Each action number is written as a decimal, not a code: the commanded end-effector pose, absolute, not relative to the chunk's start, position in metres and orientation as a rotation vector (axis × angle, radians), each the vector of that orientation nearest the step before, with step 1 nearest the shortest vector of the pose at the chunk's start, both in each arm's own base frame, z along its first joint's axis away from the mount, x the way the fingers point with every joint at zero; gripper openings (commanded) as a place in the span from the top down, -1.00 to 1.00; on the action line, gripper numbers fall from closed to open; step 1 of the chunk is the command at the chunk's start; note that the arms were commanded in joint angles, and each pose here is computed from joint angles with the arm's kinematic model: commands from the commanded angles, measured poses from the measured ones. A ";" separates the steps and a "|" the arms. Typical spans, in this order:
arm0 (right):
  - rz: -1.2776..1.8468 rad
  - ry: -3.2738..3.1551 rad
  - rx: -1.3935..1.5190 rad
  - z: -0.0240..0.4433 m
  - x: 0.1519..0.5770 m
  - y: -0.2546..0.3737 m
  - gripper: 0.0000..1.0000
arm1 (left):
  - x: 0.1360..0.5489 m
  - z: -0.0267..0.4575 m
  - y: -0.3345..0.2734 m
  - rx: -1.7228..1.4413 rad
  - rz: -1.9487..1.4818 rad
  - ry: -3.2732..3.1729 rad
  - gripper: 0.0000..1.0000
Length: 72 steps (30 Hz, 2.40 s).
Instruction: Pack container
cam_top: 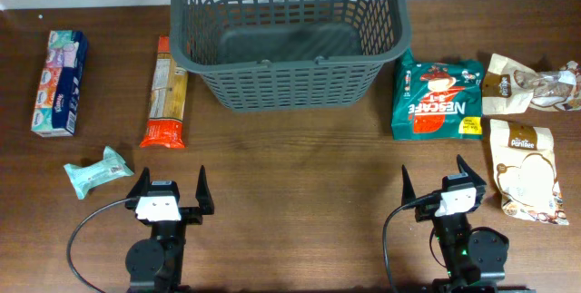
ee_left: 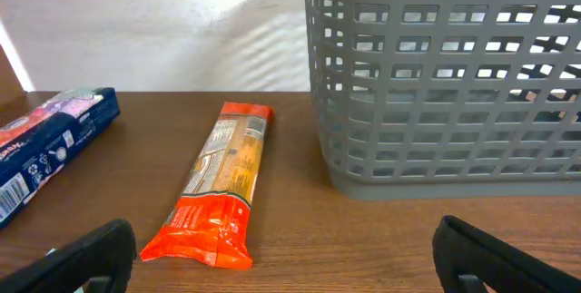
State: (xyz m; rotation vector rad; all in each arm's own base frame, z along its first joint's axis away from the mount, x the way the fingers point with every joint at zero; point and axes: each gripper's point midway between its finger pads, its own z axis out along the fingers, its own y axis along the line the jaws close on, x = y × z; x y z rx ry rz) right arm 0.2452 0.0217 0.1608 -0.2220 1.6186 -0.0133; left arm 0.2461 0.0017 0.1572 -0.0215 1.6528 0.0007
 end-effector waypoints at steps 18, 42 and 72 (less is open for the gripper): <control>-0.011 1.621 -0.219 0.159 0.245 0.022 -0.98 | 0.246 0.156 0.000 0.005 0.011 1.650 -0.99; -0.011 1.621 -0.219 0.159 0.245 0.022 -0.98 | 0.246 0.156 0.000 0.005 0.011 1.650 -0.99; -0.061 1.407 0.003 0.303 0.231 -0.006 -0.98 | 0.246 0.156 0.000 0.005 0.011 1.650 -0.99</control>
